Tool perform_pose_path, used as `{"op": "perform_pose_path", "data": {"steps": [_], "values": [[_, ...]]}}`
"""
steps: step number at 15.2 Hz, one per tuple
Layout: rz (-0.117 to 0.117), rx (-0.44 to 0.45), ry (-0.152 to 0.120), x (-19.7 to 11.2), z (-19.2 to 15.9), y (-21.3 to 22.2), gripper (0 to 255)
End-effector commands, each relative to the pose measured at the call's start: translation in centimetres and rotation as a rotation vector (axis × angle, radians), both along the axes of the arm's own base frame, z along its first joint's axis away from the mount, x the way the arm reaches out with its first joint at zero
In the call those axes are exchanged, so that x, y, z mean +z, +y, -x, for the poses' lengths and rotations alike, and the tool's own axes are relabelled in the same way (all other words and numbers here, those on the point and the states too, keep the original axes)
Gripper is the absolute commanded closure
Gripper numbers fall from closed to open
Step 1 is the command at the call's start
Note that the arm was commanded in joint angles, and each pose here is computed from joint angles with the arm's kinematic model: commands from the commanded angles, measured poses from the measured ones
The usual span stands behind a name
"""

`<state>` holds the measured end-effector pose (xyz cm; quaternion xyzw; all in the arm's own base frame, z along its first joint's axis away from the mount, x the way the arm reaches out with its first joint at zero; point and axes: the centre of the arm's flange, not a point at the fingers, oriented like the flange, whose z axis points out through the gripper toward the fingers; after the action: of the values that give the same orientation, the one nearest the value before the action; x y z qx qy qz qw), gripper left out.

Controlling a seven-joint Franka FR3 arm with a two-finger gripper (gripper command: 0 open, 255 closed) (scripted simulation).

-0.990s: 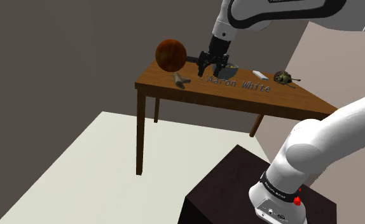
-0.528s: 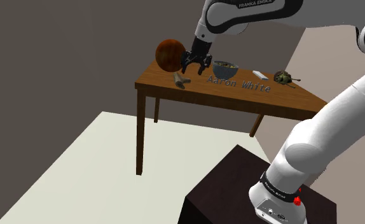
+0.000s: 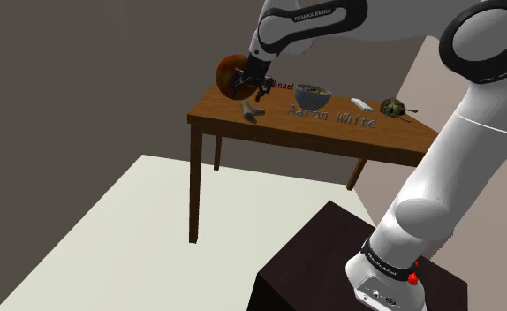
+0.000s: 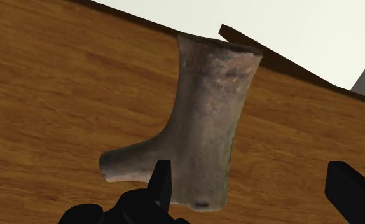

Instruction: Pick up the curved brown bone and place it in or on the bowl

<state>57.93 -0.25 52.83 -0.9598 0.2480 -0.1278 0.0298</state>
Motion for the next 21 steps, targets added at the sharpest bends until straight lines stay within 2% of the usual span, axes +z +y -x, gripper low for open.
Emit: {"op": "perform_pose_path", "data": {"steps": [1,7,15,16,21], "values": [[-0.002,-0.010,-0.005,-0.7,-0.9,-0.2,0],[-0.002,-0.010,-0.005,-4.1,-1.8,-0.2,0],[-0.002,-0.010,-0.005,-4.1,-1.8,-0.2,0],[-0.002,-0.010,-0.005,-4.1,-1.9,-0.2,255],[-0.002,-0.010,-0.005,-4.2,-1.9,0.1,255]]}}
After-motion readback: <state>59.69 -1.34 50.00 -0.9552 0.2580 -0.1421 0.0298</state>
